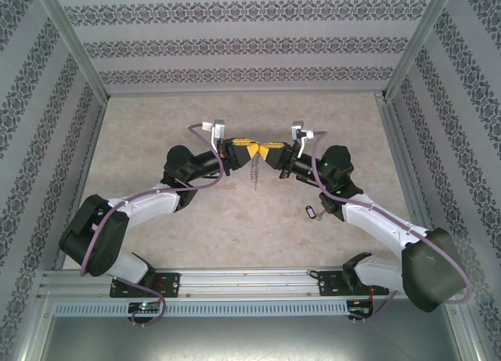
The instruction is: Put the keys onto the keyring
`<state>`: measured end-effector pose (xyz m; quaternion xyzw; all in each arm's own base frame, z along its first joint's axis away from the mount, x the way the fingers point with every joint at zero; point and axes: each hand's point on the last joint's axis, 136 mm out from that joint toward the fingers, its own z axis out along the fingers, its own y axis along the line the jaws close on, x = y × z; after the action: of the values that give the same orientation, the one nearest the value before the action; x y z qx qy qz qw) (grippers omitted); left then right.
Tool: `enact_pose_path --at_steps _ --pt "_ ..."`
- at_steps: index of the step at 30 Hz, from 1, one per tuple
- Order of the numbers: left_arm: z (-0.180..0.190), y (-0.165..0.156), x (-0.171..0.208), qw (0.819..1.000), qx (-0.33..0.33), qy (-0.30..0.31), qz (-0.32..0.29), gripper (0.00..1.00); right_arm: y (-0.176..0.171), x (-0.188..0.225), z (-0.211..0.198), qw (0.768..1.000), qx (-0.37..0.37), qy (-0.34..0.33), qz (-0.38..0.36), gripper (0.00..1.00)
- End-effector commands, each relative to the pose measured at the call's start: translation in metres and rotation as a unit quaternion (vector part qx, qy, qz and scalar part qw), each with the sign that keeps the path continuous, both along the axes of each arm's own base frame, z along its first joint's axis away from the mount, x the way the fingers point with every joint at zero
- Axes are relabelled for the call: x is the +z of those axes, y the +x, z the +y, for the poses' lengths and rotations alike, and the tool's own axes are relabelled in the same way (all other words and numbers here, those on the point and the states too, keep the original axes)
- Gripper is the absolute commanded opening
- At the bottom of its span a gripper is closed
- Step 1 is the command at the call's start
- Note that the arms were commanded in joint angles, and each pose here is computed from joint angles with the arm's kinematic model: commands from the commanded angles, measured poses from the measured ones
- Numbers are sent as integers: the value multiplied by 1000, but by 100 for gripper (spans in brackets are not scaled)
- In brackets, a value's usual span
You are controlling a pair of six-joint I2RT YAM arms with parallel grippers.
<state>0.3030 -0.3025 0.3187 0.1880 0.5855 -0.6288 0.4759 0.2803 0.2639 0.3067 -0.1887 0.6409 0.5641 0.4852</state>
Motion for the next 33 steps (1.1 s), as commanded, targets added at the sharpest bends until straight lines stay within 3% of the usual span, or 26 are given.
enact_pose_path --at_steps 1,6,9,12,16,21,33 --pt "-3 -6 14 999 -7 -13 -36 17 -4 12 -3 1000 -2 8 -25 0" --pt "-2 -7 12 999 -7 -11 -39 2 -4 12 -3 1000 0 7 -23 0" --pt "-2 -10 15 998 -10 -14 -53 0 -2 11 -7 1000 -9 6 -16 2" --pt "0 -14 19 997 -9 -21 -74 0 8 7 -29 998 -59 4 2 39" --pt "1 -21 23 994 -9 -20 -111 0 16 0 -69 990 -139 3 35 56" --pt "1 -27 31 984 -13 -27 -174 0 20 -16 -99 974 -210 -30 77 60" --pt "-7 -32 44 953 -7 -2 -301 0 24 -45 -104 966 -221 -42 128 62"
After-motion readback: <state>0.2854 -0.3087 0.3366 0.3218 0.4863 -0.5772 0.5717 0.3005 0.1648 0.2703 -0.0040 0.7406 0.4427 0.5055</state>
